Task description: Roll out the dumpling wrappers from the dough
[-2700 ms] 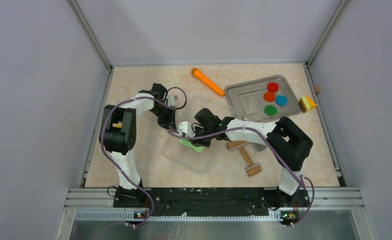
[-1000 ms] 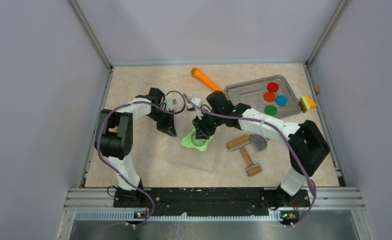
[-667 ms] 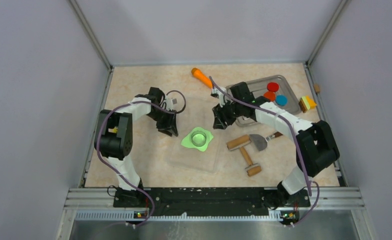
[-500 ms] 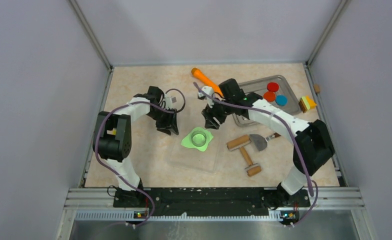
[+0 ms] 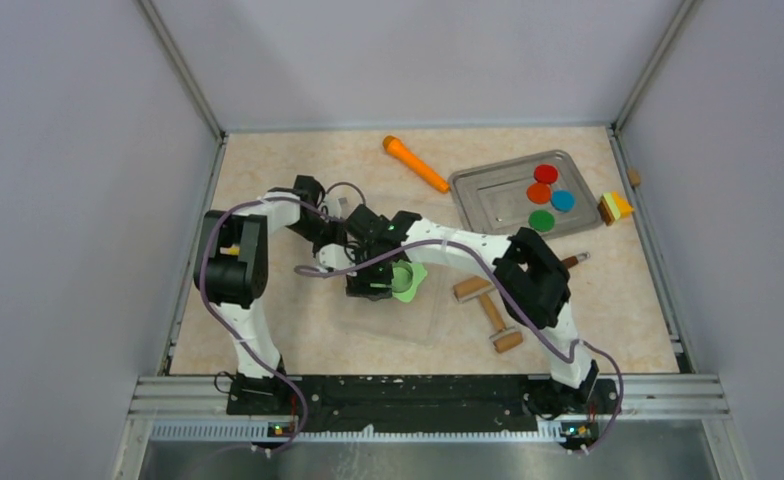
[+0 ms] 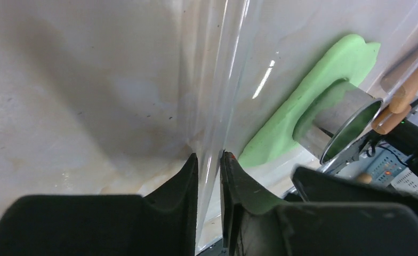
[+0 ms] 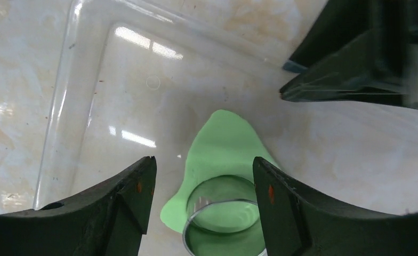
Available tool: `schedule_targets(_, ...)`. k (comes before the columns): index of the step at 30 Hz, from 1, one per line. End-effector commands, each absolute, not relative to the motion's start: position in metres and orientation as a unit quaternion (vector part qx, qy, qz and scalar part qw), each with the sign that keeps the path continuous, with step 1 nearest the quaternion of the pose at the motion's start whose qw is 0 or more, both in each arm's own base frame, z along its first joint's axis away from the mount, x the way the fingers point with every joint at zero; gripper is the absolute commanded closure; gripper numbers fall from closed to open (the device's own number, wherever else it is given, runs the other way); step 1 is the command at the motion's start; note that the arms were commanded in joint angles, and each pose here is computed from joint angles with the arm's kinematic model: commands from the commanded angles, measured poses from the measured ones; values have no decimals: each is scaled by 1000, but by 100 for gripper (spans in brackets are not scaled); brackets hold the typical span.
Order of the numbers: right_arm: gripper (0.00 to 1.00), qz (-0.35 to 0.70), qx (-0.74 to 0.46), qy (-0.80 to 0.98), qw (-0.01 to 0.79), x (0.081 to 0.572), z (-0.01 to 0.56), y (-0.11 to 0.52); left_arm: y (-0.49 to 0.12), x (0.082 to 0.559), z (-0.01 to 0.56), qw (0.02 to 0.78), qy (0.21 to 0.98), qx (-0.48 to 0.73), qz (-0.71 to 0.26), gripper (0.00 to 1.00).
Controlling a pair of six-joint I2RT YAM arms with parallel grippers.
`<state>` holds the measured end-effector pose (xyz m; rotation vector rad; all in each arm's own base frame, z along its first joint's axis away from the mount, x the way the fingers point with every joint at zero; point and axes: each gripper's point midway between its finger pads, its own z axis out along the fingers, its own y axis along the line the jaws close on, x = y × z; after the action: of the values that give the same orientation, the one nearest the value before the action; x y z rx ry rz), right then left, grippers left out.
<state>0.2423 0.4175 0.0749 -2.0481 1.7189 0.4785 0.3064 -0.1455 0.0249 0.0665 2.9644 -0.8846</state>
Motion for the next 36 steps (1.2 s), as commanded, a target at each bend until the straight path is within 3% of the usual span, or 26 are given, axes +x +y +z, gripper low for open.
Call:
schedule_targets(1,32,133,-756,611,193,252,68,414,-155,317,36,28,948,16,-316,80)
schedule_targets(17,31,50,-788,588,176,276,25,398,-158,312,37,25,943,23,-330,100)
schedule_targets(24,40,-13,-762,611,216,303,27,396,-157,309,36,22,943,28,-330,100)
schedule_targets(28,50,-1,-748,627,219,300,35,398,-157,309,35,20,943,30,-330,100)
schedule_targets(36,35,60,-741,655,136,267,7,387,-158,306,34,17,941,35,-336,100)
